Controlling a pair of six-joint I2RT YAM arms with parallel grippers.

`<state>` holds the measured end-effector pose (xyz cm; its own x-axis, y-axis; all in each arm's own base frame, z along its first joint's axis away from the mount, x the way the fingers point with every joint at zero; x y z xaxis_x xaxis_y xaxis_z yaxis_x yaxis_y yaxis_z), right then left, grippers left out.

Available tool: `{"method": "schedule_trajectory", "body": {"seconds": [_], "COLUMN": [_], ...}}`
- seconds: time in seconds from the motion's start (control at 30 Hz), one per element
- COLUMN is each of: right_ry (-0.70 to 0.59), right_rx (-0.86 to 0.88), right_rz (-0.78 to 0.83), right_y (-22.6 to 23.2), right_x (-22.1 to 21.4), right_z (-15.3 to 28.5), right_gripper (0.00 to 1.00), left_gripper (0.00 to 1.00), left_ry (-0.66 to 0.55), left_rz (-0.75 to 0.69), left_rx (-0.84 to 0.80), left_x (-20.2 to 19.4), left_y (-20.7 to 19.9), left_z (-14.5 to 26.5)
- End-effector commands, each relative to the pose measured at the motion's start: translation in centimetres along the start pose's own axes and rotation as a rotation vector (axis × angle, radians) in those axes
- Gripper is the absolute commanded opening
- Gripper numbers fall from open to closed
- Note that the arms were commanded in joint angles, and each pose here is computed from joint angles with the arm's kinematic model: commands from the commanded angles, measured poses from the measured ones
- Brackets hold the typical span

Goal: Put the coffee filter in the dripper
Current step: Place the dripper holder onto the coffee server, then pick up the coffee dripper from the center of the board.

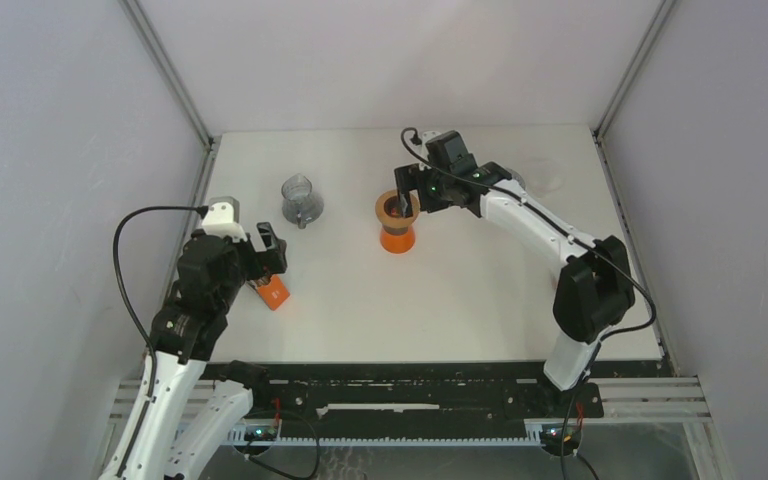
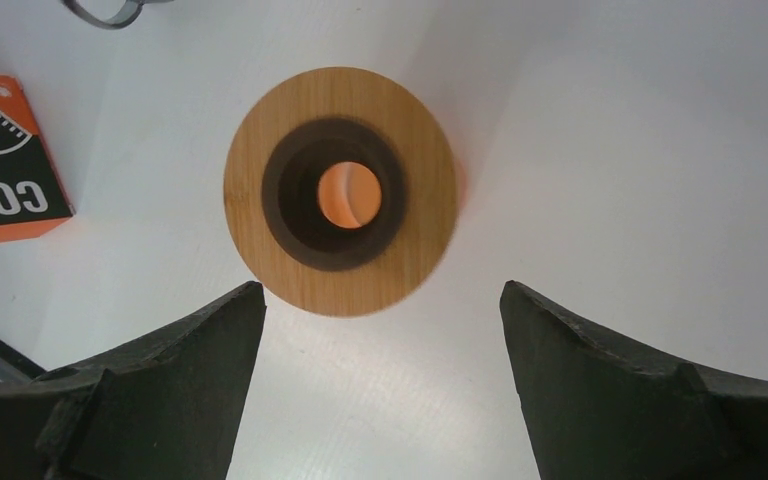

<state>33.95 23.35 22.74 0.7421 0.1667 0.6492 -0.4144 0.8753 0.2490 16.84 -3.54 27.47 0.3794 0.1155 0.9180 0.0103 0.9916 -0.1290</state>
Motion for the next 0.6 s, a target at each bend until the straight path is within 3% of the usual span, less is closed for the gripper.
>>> {"method": "schedule_trajectory", "body": {"seconds": [0.0, 0.57], "right_ry": [-0.162, -0.409], "right_rx": [-0.106, -0.433], "right_rz": [-0.019, -0.352], "right_y": [-2.0, -15.0], "right_x": [2.4, 3.7], "right_z": [4.7, 10.7], "right_gripper": [0.96, 0.94], "left_gripper": [1.0, 1.0], "left_ry": [-0.022, -0.028], "left_rz": [0.003, 0.003], "left_rx": [-0.015, -0.014], "left_x": [-0.2, -0.2], "left_y": [0.0, 0.0], "left_z": [-0.2, -0.1]}}
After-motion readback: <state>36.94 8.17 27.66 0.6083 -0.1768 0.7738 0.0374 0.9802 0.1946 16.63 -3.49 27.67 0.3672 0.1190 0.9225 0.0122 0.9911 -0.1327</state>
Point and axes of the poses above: each gripper's point midway between its finger pads, its own z axis back along the fingers, its own y axis along the line the jaws close on, x = y × z, the point moved 8 cm from there along z, back along the fingers, and after that the axes turned 1 degree about -z, right-handed, at the moved point
